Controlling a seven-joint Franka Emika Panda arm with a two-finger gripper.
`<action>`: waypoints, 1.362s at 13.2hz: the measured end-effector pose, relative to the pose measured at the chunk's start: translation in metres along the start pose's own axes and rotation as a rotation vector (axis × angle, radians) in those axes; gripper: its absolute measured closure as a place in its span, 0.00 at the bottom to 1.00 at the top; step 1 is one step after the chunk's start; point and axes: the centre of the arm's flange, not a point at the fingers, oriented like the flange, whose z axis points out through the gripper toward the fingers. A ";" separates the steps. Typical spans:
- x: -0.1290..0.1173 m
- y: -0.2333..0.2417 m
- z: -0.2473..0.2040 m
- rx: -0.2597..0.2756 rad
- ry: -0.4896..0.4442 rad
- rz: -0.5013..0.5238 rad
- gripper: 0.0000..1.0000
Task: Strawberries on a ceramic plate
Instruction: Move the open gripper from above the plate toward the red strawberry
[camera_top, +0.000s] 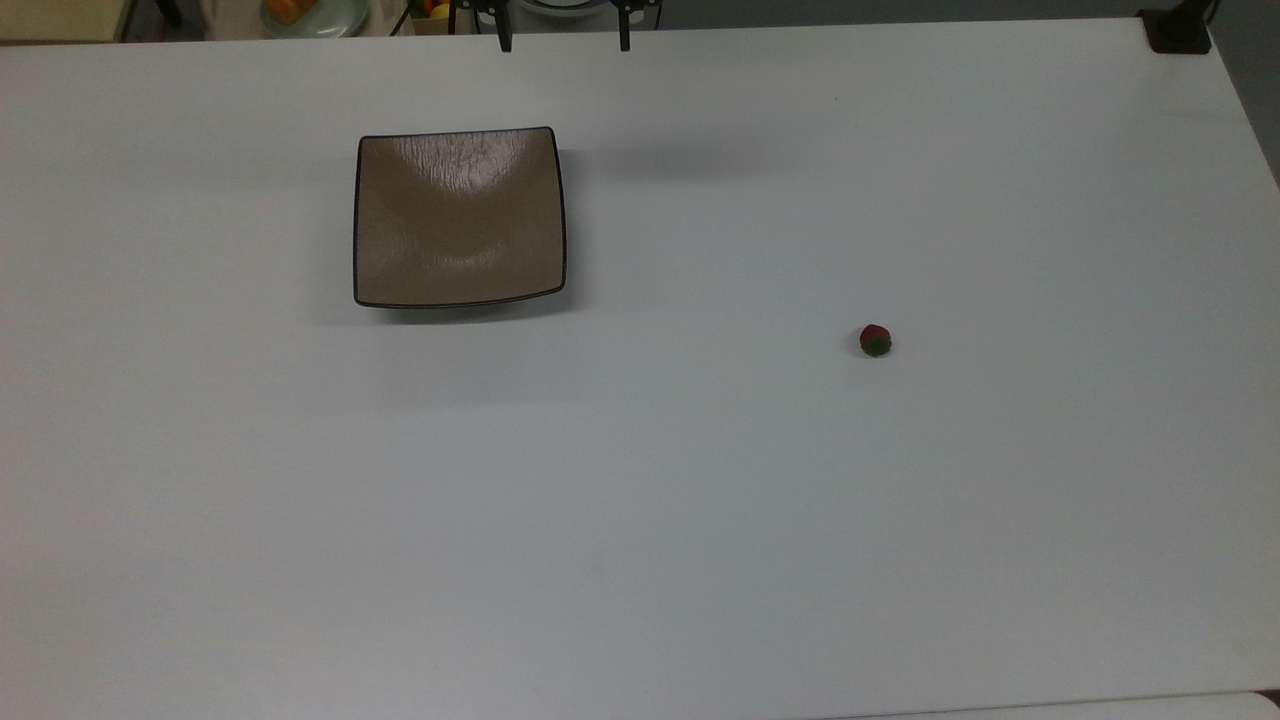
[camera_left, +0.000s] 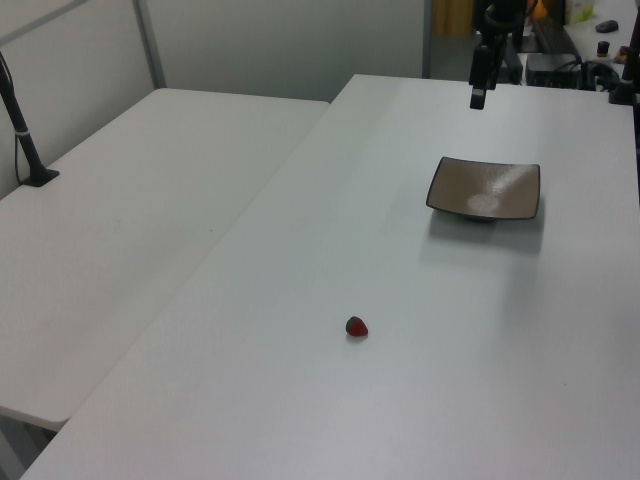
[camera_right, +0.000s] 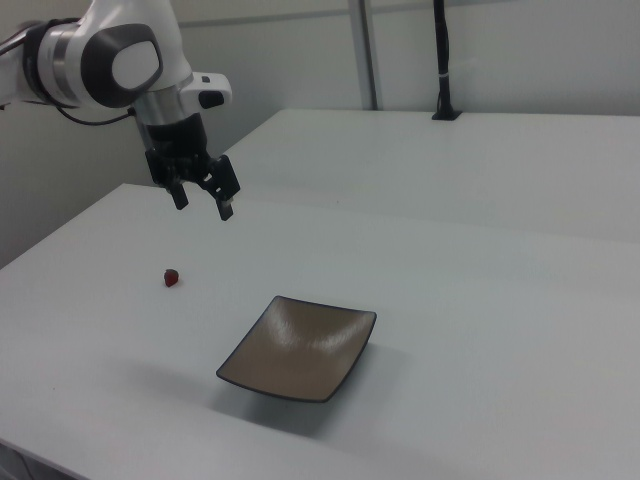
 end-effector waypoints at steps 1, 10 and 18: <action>0.001 0.000 0.003 0.000 -0.001 -0.001 0.00; 0.009 -0.029 0.030 0.006 -0.030 -0.052 0.00; 0.024 -0.054 0.043 0.017 0.011 -0.093 0.00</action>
